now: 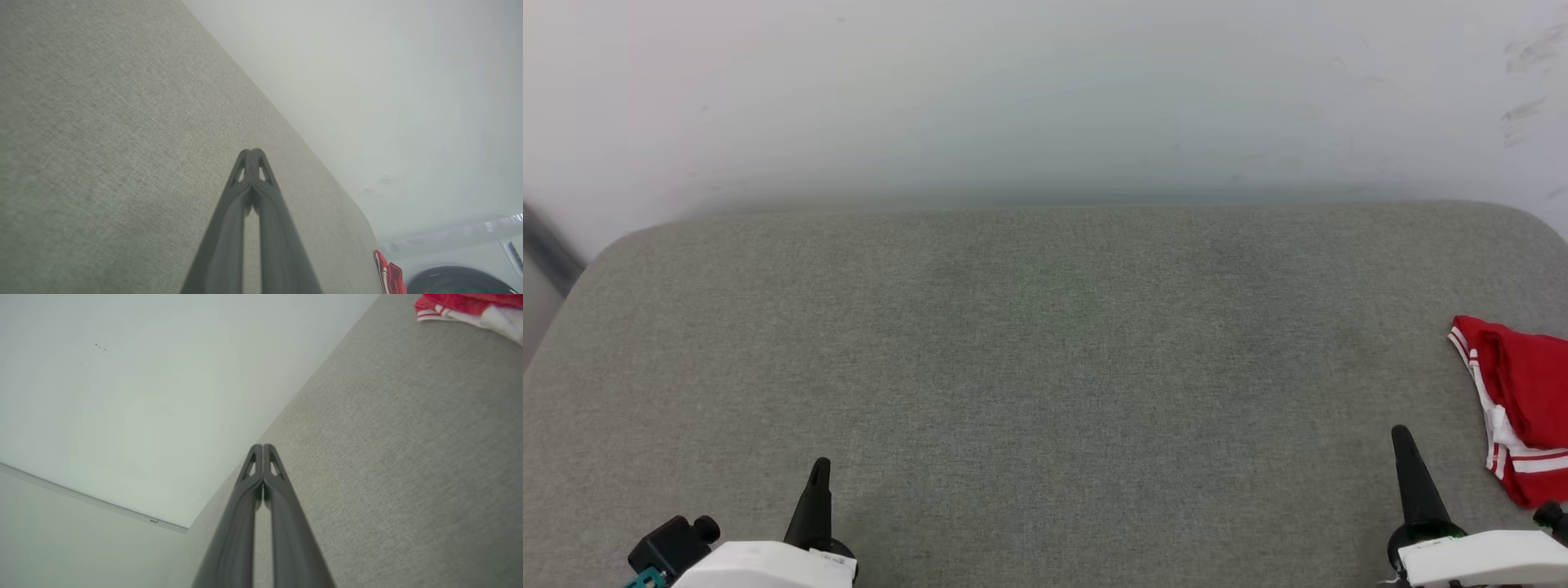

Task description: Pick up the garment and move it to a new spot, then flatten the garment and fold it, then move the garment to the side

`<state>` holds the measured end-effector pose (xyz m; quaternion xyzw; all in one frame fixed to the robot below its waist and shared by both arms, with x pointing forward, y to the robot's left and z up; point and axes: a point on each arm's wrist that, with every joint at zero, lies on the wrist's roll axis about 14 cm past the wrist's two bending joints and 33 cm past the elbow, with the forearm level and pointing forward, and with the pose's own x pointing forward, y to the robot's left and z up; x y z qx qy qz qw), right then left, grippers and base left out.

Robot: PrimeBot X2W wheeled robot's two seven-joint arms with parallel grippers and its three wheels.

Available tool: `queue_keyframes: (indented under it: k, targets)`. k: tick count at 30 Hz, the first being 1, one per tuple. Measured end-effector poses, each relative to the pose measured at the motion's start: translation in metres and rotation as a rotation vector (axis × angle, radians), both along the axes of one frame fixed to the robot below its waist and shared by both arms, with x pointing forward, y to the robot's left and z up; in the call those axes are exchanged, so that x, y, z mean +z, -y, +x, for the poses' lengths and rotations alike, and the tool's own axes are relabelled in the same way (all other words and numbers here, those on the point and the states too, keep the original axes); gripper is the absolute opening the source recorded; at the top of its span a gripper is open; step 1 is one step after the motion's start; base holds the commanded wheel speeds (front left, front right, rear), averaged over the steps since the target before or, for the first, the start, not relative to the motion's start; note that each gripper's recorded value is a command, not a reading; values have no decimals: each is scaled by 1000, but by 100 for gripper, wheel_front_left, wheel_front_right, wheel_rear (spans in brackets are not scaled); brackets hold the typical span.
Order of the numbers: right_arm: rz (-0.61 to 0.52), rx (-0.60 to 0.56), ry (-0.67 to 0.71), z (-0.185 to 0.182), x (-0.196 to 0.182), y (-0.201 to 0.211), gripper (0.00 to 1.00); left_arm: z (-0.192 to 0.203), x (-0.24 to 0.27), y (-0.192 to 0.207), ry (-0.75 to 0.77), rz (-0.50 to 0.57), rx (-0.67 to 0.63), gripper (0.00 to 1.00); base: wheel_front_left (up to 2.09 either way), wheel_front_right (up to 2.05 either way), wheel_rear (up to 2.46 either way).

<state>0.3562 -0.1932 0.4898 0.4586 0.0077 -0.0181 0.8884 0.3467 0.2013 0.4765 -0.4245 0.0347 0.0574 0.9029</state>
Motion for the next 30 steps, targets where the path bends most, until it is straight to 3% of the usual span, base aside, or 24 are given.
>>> queue_keyframes:
  k: [30]
  targets:
    - [299,1,2,16,5,3,0,20,11,0,45,-334,-6,0,0,0,0]
